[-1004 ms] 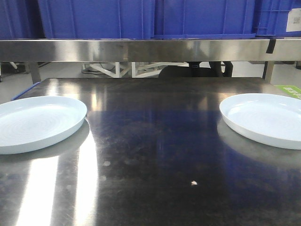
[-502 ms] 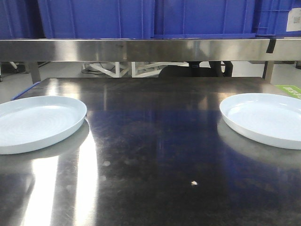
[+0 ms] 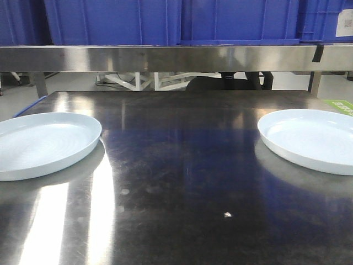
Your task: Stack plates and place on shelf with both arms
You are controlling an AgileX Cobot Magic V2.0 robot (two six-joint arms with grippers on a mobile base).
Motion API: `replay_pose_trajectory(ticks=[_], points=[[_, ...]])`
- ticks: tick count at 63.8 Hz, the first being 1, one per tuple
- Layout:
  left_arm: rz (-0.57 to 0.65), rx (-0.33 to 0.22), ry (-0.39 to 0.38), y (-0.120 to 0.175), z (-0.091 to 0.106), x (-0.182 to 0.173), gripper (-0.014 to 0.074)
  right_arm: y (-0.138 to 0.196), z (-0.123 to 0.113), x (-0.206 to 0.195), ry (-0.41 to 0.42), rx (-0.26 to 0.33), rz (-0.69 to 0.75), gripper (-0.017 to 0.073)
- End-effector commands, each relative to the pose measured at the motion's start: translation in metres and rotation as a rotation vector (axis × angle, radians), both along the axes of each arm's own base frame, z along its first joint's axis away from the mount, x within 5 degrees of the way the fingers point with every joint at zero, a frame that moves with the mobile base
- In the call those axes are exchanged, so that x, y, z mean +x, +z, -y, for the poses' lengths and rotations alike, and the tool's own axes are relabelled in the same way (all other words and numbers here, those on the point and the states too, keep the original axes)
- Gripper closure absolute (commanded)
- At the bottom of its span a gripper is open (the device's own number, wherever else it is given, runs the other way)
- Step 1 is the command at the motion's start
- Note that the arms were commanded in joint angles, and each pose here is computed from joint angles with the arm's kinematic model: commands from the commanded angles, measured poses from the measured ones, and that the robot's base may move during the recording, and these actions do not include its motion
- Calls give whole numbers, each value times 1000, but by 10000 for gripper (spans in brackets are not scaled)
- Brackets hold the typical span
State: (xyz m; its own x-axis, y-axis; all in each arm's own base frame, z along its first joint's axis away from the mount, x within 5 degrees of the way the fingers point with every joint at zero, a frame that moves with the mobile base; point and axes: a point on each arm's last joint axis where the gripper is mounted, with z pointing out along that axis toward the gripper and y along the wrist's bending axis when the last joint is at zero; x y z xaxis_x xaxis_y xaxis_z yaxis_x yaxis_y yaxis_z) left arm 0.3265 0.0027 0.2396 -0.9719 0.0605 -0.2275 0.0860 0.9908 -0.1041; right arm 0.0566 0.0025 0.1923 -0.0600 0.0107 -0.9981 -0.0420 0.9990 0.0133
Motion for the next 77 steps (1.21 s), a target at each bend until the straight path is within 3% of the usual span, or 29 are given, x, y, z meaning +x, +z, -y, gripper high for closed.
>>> replay_pose_trajectory(ticks=[1, 14, 22, 45, 64, 77], points=[[43, -26, 14, 15, 2, 3, 480, 9, 1, -1, -7, -9, 106, 503], [22, -75, 34, 7, 6, 8, 309, 9, 1, -1, -7, -9, 106, 503], [21, -75, 33, 7, 6, 8, 218, 9, 1, -1, -7, -9, 106, 503], [70, -78, 25, 17, 8, 25, 197, 9, 1, -1, -7, -9, 106, 503], [-5, -77, 17, -1, 9, 29, 200, 9, 1, -1, -7, -9, 106, 503], [-35, -74, -15, -11, 20, 32, 200, 9, 1, -1, -7, -9, 106, 503]])
